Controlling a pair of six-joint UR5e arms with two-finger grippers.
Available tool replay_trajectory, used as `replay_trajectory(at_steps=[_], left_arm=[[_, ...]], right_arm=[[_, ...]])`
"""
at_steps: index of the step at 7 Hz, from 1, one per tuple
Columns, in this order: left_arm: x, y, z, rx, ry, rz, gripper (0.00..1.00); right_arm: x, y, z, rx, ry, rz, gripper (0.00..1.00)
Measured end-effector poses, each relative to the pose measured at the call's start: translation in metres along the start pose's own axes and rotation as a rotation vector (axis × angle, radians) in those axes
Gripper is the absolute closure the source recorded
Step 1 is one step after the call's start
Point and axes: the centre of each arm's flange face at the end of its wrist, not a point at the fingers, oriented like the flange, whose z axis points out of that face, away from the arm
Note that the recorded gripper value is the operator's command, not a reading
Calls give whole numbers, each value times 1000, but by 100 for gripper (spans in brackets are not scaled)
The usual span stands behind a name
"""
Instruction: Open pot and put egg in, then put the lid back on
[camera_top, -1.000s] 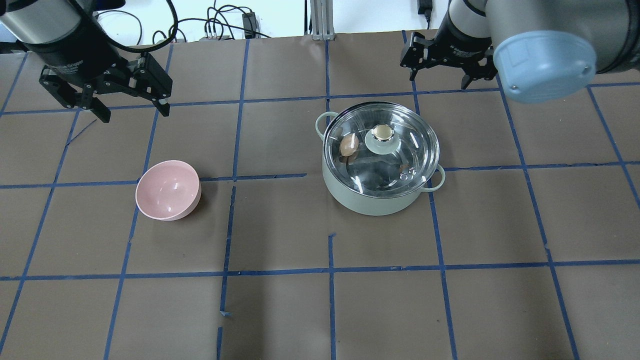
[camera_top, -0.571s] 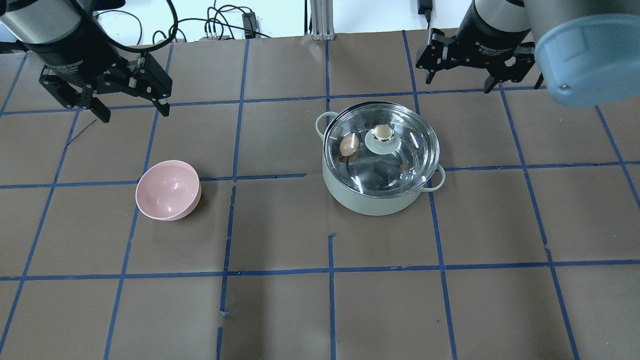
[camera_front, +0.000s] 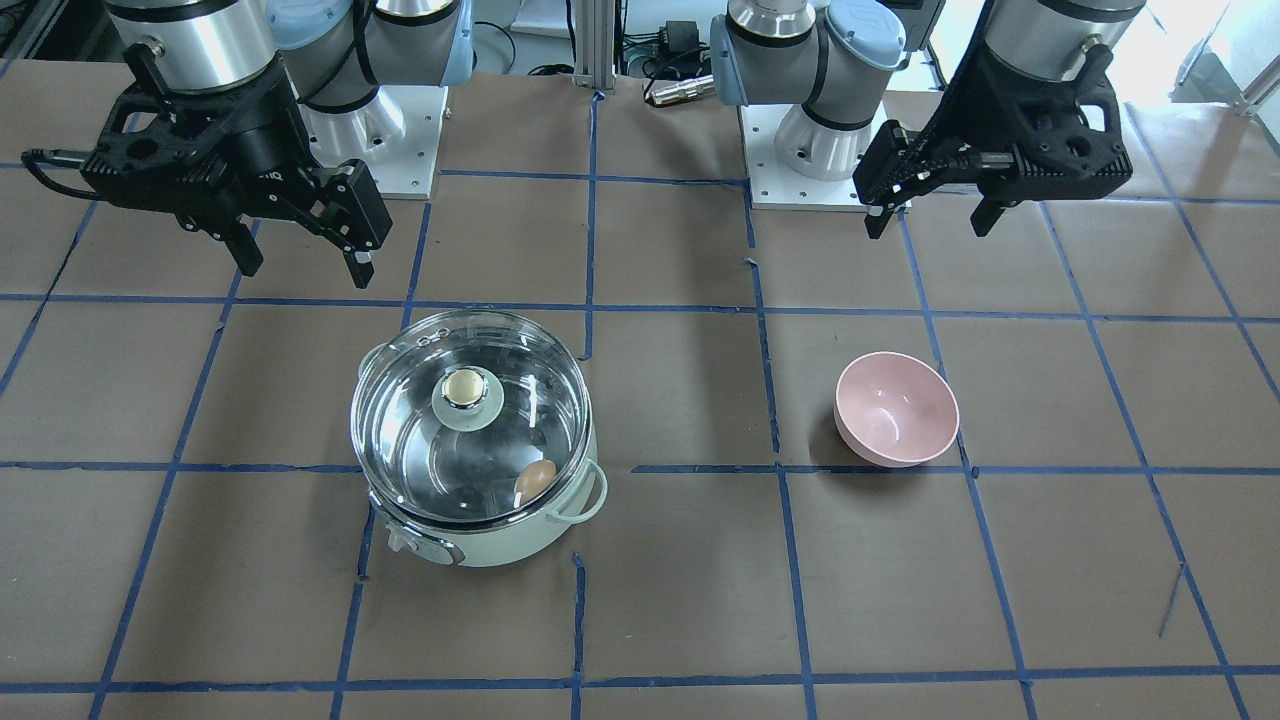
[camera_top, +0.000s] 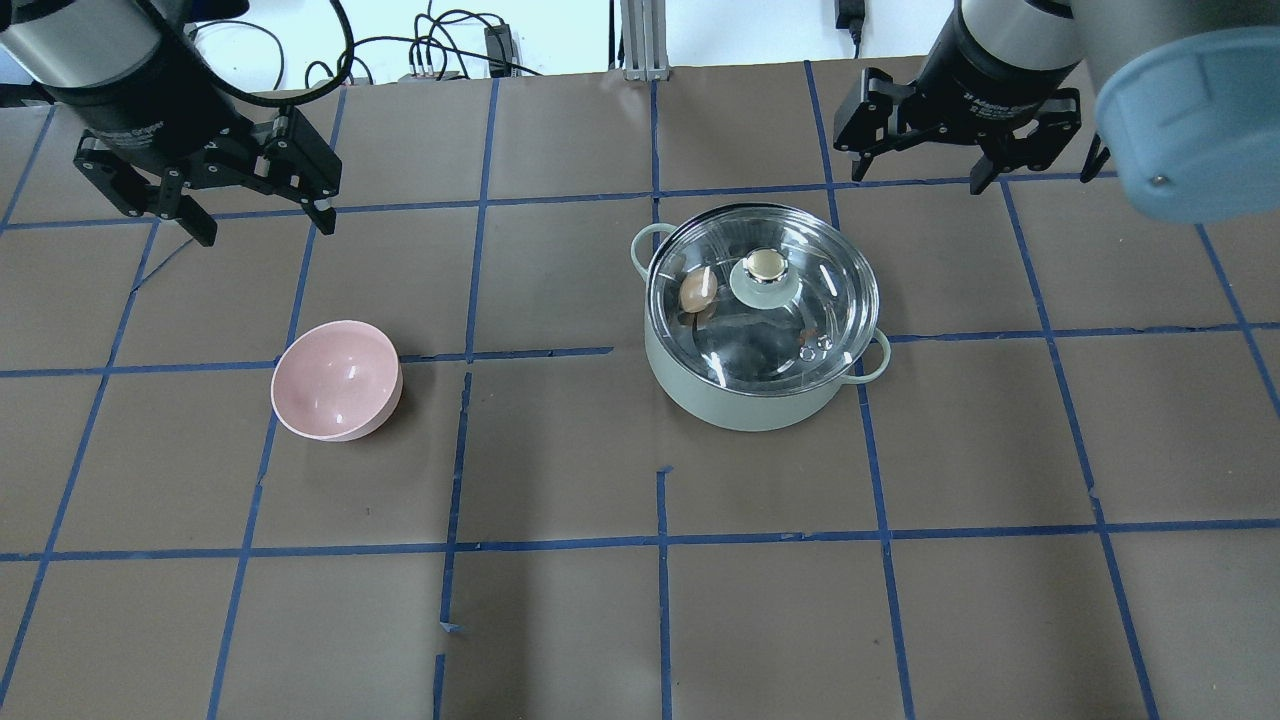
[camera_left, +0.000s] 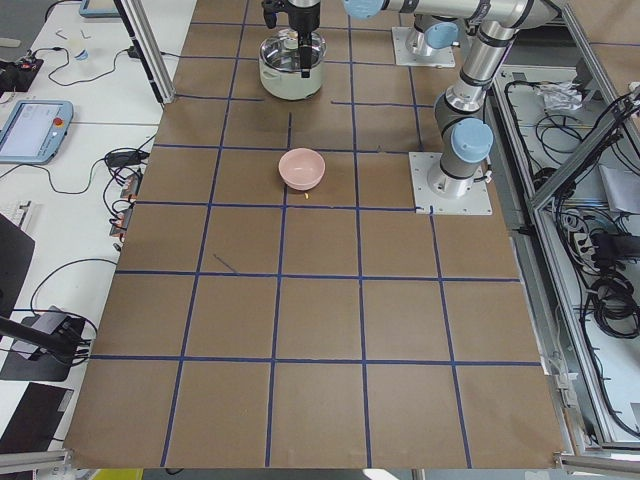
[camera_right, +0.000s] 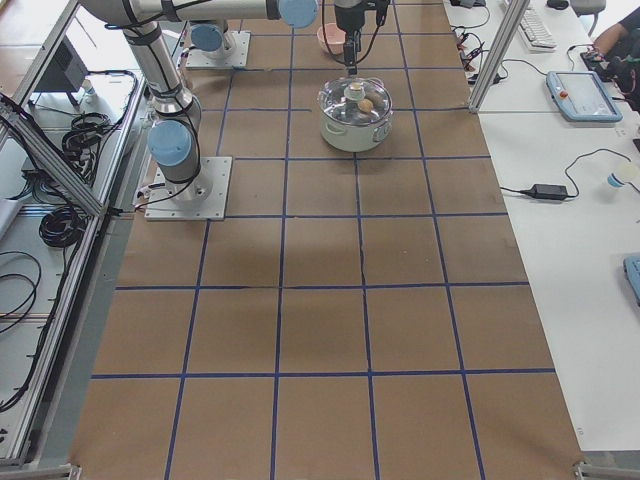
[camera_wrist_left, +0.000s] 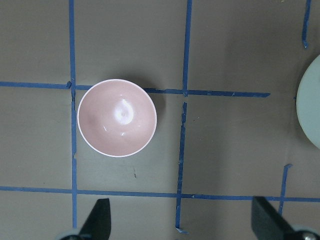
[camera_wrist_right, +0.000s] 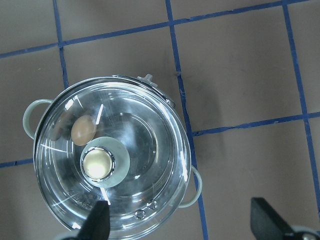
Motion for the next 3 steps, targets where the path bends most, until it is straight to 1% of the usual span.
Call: replay_trajectory(at_steps=[2,3], left_arm=[[0,3,0,-22,-1,1,0],[1,3,2,-28,4,2,0]], right_arm=[[5,2,5,-29,8,-25,0],[5,3,6,-34,7,-32,0]])
